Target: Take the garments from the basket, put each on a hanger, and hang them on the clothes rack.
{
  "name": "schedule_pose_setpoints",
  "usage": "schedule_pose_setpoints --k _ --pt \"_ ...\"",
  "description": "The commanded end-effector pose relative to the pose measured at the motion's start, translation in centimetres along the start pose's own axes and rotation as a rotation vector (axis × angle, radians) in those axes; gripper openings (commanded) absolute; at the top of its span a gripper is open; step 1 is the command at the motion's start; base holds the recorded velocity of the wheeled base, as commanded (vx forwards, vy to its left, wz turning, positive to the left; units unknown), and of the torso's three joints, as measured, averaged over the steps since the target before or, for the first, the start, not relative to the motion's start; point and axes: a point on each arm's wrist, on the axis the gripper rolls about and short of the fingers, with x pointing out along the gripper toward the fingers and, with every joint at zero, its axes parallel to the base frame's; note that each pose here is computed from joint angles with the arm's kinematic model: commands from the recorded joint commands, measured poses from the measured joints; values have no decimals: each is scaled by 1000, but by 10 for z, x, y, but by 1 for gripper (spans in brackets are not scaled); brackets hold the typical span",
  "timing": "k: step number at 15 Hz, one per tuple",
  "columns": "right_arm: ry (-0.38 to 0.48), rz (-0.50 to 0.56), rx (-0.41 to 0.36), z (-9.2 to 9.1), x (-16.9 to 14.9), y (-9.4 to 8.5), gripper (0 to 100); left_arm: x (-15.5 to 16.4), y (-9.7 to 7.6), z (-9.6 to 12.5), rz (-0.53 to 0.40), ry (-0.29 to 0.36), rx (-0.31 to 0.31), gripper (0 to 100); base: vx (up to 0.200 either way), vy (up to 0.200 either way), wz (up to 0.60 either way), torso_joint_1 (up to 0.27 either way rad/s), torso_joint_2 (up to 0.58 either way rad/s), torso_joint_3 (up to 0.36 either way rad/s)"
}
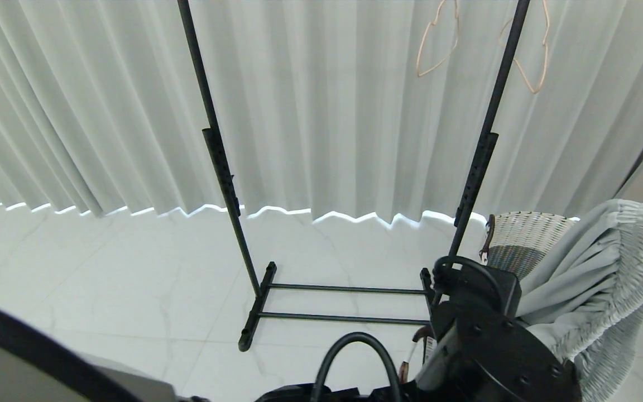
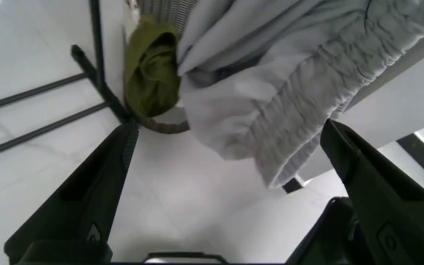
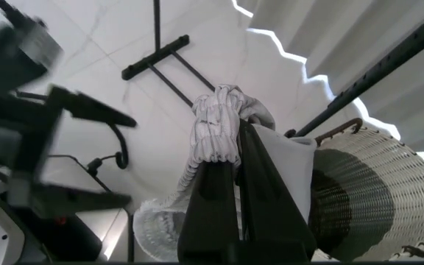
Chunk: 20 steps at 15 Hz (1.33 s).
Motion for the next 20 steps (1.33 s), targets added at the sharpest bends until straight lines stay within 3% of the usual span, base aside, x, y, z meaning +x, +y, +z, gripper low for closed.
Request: schedule_pose_setpoints --k 1,5,7,13,15,16,20 --pt "2 6 -1 0 1 0 0 24 -5 -15 2 25 1 100 0 0 0 0 0 0" --pt "-1 18 -6 0 1 2 0 44 1 -32 36 61 10 100 0 0 0 0 0 0" --pt "-2 16 -6 0 0 2 0 56 8 -48 102 81 25 100 0 0 0 0 0 0" --pt "1 13 -5 -1 0 2 0 56 23 -54 161 102 24 100 0 0 0 0 0 0" --pt "11 -16 -4 -1 1 1 0 46 21 -53 149 107 26 100 0 0 0 0 0 0" --pt "23 -35 -1 -3 1 1 0 41 16 -50 137 102 28 0 0 0 0 0 0 0" --pt "22 -71 3 -6 1 -1 0 7 2 -29 122 40 33 0 0 0 0 0 0 0"
